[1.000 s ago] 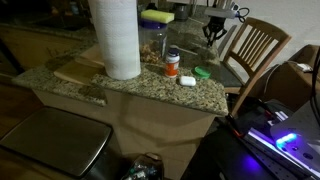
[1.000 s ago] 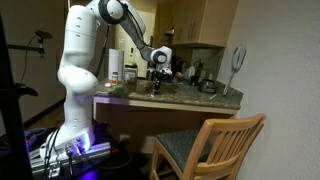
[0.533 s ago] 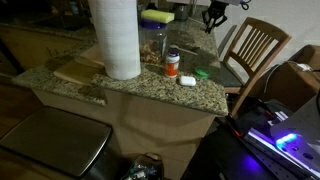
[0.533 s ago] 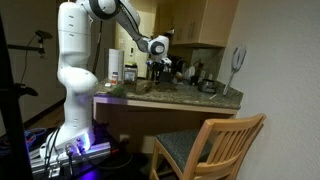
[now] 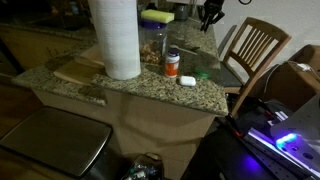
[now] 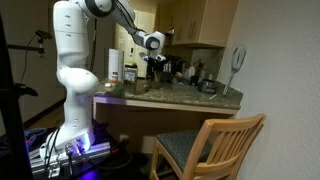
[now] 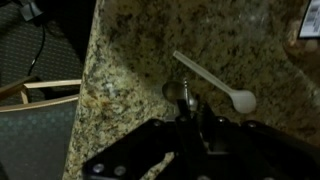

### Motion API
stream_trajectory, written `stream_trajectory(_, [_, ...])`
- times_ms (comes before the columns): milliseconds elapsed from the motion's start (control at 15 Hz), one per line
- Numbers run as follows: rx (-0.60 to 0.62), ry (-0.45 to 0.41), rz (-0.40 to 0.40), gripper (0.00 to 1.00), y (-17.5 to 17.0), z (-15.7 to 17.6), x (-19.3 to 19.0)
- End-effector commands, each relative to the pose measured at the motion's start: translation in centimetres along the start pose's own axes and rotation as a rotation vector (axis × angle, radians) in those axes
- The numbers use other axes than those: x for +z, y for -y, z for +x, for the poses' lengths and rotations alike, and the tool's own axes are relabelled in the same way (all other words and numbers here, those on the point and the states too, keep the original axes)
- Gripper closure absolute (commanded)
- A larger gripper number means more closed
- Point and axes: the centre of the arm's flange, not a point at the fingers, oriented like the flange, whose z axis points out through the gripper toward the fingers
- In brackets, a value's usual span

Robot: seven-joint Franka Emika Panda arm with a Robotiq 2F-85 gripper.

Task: Pick the keys and place them near the bar of soap

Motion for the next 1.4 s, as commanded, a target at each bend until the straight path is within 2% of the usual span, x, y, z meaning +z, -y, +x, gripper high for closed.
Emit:
stream_trajectory(0, [-0.174,0.097,-0.033,0.96,-1.3,-4.0,0.9])
stream_trajectory(67, [-0.229,0.105,-0.042,0.96,-1.3,-4.4,1.1])
stream_trajectory(133, [-0.142,0.083,-0.029,0.85,-0.2,-2.5,0.9])
stream_trajectory(400, [-0.203,0.1,-0.036,0.85,-0.4,-3.5,1.2])
stream_trajectory(467, [-0.229,0.127,-0.04,0.96,0.7,-0.7,4.0])
stream_trajectory(600, [-0.364,0.177,-0.034,0.96,3.0,-1.0,6.4])
stream_trajectory(867, [-0.578,0.248,-0.026,0.96,4.5,-4.0,8.7])
stream_trajectory(1000, [-0.692,0.239,-0.022,0.96,4.6,-5.3,8.2])
stream_trajectory(1333, [-0.897,0.203,0.008,0.96,3.5,-8.4,3.9])
